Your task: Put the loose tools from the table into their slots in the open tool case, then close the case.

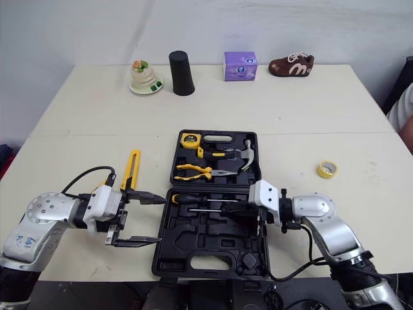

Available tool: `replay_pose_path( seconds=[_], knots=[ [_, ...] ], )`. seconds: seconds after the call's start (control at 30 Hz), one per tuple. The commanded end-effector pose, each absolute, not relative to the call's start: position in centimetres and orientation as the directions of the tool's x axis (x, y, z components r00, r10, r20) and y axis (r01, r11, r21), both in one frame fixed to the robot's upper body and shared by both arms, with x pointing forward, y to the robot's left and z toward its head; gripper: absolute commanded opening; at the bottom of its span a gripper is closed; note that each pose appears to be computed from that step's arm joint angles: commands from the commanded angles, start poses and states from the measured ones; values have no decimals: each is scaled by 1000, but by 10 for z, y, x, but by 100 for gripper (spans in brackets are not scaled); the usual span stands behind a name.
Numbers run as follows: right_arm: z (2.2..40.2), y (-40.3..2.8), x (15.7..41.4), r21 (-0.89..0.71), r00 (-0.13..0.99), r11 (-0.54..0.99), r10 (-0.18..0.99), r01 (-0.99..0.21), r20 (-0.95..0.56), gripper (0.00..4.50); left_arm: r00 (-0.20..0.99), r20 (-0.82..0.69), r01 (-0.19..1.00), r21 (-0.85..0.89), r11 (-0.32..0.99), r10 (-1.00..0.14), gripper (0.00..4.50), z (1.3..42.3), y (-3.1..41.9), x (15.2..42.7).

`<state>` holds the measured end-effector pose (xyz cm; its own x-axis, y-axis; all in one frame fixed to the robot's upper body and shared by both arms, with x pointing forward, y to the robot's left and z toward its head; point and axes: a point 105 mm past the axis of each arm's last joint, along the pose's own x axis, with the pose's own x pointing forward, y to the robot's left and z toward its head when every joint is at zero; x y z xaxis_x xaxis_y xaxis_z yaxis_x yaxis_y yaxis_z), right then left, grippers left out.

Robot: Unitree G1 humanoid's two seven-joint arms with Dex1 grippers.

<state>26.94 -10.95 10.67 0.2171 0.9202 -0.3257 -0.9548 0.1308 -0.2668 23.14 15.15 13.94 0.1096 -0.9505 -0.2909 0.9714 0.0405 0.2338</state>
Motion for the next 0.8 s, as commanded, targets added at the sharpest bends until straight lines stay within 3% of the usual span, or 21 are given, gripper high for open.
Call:
replay_pose_path(
  seconds=[0.03, 0.37, 0.67, 0.8],
  knots=[
    [78, -116, 269, -211, 225, 144, 870, -967, -439, 4, 123, -295, 967, 251, 48, -947, 450, 143, 154, 231],
    [59, -109, 268, -231, 223, 103, 776, -968, -591, 4, 152, -301, 967, 241, 79, -941, 450, 140, 157, 231],
    [68, -90, 272, -264, 213, 75, 810, -962, -546, 4, 167, -303, 969, 227, 99, -938, 450, 137, 161, 232],
    [105, -95, 265, -304, 207, 98, 912, -948, -353, 4, 215, -266, 959, 241, 151, -940, 450, 144, 165, 236]
  ],
)
